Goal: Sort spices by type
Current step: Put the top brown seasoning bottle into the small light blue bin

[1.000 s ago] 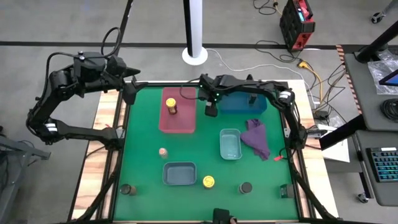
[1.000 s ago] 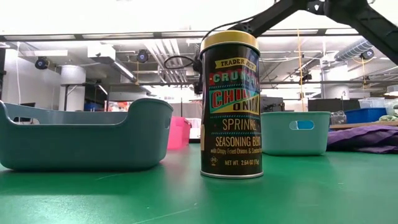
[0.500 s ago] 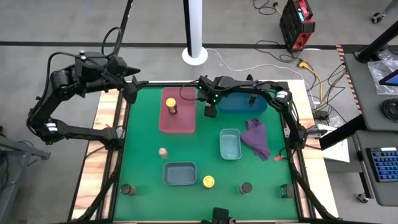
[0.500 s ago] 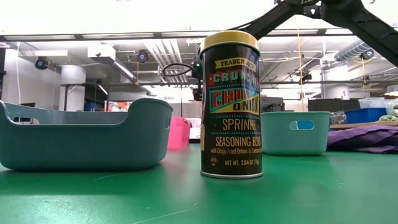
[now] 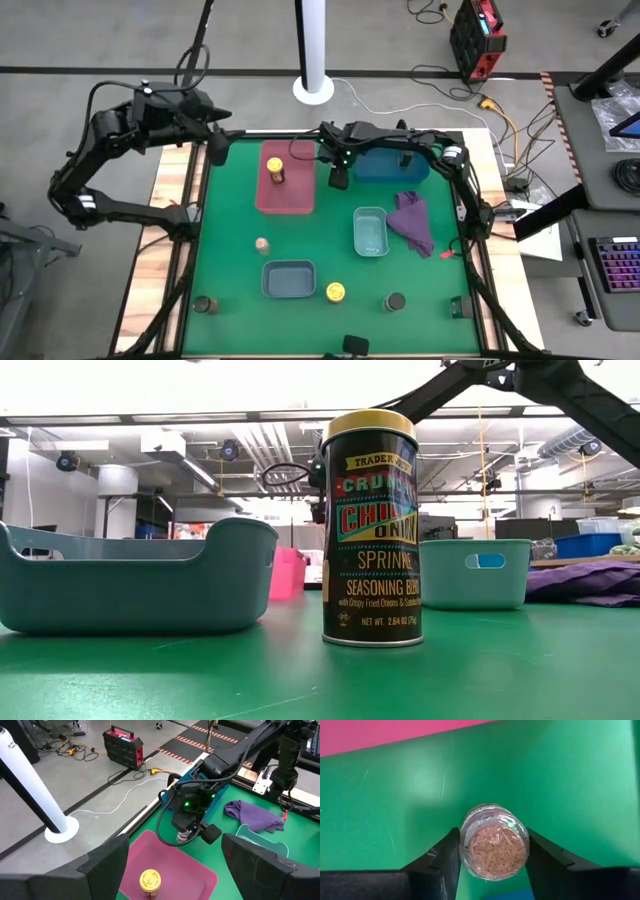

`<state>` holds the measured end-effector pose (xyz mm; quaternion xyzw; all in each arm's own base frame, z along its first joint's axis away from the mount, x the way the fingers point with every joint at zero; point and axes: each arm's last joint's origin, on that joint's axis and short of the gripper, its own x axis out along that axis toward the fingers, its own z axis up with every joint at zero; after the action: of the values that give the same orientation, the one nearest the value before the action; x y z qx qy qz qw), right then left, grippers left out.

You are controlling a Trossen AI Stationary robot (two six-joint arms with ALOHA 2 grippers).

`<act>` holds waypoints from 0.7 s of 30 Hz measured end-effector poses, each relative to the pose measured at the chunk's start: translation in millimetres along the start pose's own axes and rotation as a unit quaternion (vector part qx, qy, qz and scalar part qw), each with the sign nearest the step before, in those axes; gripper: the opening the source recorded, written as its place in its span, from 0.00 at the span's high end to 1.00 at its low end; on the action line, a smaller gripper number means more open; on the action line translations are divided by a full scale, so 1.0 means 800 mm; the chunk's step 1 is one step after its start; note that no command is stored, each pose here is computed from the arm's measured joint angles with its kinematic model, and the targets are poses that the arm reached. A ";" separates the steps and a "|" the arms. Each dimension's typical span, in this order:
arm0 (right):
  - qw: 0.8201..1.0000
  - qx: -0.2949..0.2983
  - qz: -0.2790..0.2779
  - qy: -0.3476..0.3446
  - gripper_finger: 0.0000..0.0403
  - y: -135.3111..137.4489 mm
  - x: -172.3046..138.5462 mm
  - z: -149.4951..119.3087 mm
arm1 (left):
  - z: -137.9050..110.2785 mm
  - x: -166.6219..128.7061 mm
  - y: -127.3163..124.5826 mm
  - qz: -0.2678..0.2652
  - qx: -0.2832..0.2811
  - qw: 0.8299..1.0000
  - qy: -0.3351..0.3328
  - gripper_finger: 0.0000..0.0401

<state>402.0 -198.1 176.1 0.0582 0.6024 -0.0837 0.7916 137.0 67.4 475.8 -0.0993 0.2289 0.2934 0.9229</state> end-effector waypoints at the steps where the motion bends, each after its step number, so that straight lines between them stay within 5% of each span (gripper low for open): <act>1: 1.000 0.002 0.001 0.004 0.59 0.000 -0.005 0.001 | 0.000 0.002 0.000 0.000 0.000 1.000 0.002 0.25; 9: 0.999 0.013 0.035 -0.020 0.59 0.022 -0.097 0.018 | 0.001 0.005 -0.001 0.001 0.001 1.000 0.005 0.25; 21: 0.994 -0.051 0.086 -0.034 0.59 0.168 -0.184 -0.021 | 0.001 0.004 -0.001 0.000 0.002 1.000 0.003 0.25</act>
<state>375.0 -54.0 312.0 0.0659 0.5717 0.0134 0.8177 139.7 68.7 474.8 -0.0985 0.2324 0.2930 0.9222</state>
